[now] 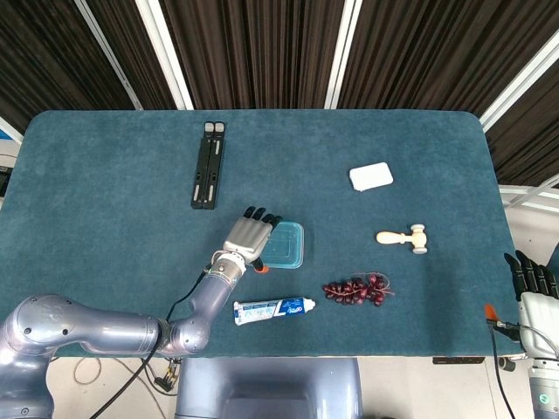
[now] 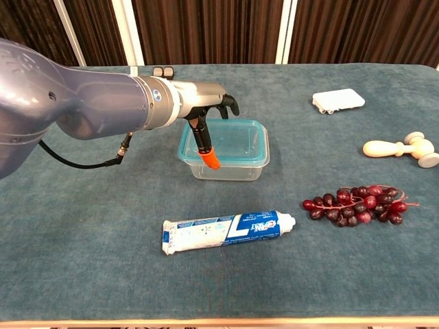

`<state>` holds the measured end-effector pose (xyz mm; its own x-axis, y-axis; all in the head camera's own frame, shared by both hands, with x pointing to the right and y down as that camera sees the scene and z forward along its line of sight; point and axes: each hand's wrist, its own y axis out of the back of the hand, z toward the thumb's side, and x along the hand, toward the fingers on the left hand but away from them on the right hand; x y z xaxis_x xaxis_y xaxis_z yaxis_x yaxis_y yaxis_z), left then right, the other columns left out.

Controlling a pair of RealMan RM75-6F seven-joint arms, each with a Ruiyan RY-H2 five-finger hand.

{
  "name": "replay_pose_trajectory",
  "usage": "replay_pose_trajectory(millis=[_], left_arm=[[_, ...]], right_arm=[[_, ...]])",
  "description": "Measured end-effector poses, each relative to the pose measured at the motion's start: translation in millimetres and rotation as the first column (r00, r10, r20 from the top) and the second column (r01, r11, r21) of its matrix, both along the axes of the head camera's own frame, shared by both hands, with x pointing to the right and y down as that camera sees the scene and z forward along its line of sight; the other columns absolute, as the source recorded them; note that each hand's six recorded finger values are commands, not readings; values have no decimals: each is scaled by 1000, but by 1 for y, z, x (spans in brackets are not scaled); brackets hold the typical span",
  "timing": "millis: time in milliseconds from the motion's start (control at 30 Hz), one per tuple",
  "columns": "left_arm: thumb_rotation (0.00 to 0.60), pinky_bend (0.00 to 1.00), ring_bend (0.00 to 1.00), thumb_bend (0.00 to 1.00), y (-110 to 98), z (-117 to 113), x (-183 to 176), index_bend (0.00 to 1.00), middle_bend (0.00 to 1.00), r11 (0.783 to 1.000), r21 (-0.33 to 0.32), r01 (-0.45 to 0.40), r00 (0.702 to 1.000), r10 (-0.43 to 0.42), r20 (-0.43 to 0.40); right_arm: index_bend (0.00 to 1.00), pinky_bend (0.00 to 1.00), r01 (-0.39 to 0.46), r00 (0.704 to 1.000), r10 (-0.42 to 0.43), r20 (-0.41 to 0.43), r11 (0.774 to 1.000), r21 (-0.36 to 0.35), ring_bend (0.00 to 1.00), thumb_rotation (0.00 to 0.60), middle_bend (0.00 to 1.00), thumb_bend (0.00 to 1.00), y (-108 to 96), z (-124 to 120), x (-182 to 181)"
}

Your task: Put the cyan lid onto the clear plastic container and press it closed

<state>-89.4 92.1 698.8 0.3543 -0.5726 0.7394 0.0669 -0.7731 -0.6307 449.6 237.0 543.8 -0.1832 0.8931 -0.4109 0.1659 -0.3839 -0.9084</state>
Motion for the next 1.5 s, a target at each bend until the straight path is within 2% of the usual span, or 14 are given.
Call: replay_pose_trajectory(millis=[733, 1500], left_arm=[[600, 0, 0, 130, 3, 1, 5, 119, 195, 1000, -1, -12, 1000, 12, -2], [600, 0, 0, 128, 0, 1, -1, 119, 195, 1000, 12, -10, 1000, 10, 6]], right_arm=[[36, 0, -6, 1000, 6, -1, 1000, 1, 0, 600, 0, 362, 0, 0, 0], [36, 0, -13, 1000, 13, 0, 1000, -2, 0, 600, 0, 362, 0, 0, 1]])
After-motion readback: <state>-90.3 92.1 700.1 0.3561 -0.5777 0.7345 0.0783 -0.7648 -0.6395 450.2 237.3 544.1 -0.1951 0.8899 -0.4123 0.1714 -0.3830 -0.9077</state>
